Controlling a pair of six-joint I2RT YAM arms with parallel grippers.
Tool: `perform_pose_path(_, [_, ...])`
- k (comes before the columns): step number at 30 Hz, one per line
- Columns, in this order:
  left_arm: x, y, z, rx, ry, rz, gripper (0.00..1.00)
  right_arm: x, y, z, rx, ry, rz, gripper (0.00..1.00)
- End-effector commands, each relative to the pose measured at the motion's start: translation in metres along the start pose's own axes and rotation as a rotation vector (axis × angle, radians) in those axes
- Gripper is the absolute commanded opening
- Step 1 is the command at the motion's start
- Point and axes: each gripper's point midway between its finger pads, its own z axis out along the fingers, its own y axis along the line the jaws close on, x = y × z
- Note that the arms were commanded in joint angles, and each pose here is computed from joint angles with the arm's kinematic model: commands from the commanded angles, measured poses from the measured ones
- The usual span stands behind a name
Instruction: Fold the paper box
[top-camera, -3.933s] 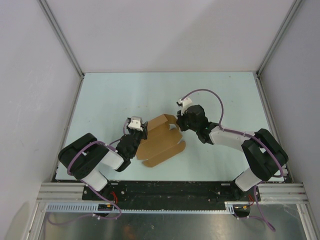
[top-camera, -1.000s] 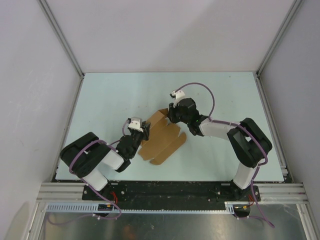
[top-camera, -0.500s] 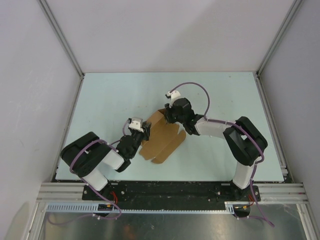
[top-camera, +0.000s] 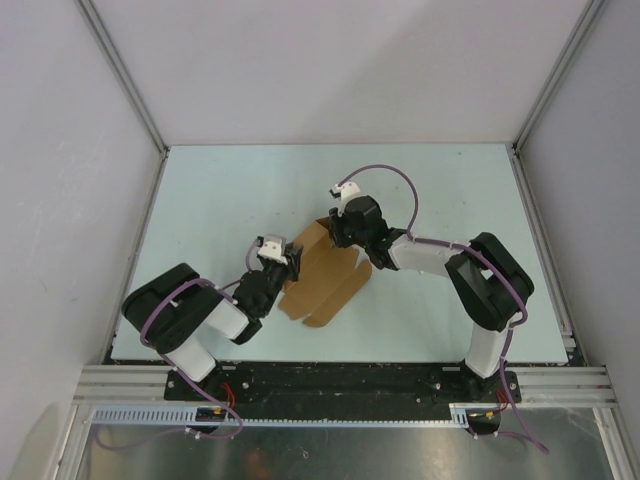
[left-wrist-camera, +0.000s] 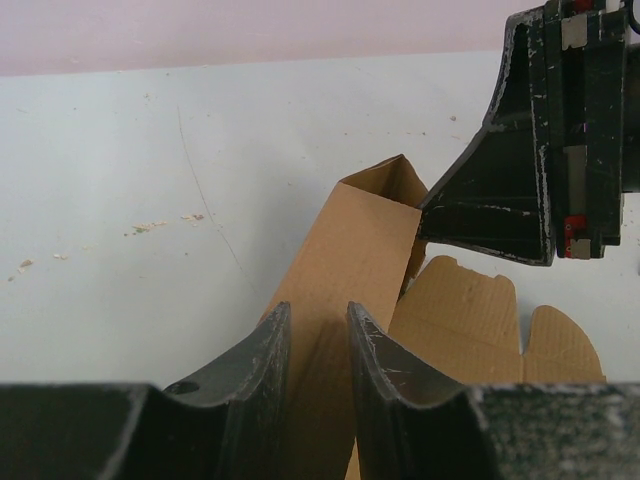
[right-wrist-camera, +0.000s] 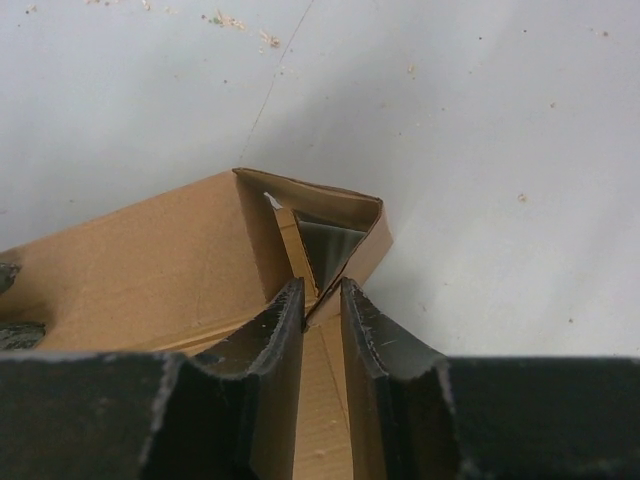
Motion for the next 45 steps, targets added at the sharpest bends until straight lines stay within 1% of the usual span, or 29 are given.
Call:
perform_pose_path(1, [0.033,-0.002,-0.006,0.013,0.115,0.005,0.34,-0.025,0.010,-0.004,-0.031,-0.049,0.004,0.26])
perform_pose_path(6, [0.034,-0.001,-0.006,0.012,0.120,0.008,0.34,-0.025,0.009,-0.005,-0.029,-0.046,0.000,0.27])
perform_pose_path(13, [0.036,-0.003,-0.005,0.017,0.125,0.004,0.34,-0.029,0.010,-0.012,-0.031,-0.042,0.004,0.16])
perform_pose_path(20, [0.037,-0.003,-0.006,0.022,0.127,0.001,0.34,-0.035,0.012,-0.018,-0.039,-0.052,0.006,0.10])
perform_pose_path(24, [0.038,-0.004,-0.006,0.024,0.131,0.002,0.33,-0.037,0.011,-0.018,-0.045,-0.056,0.018,0.11])
perform_pose_path(25, [0.038,-0.004,-0.006,0.026,0.131,0.000,0.33,-0.038,0.016,-0.018,-0.073,-0.057,0.026,0.11])
perform_pose_path(29, [0.038,-0.004,-0.006,0.027,0.131,0.000,0.33,-0.037,0.019,-0.015,-0.094,-0.059,0.041,0.11])
perform_pose_path(33, [0.037,-0.004,-0.005,0.026,0.128,0.001,0.33,-0.035,0.021,-0.011,-0.109,-0.062,0.055,0.16])
perform_pose_path(41, [0.037,-0.005,-0.005,0.031,0.129,-0.001,0.33,-0.035,0.021,-0.009,-0.119,-0.060,0.068,0.17])
perform_pose_path(45, [0.037,-0.006,-0.006,0.032,0.127,-0.001,0.33,-0.031,0.016,-0.008,-0.095,-0.051,0.049,0.25])
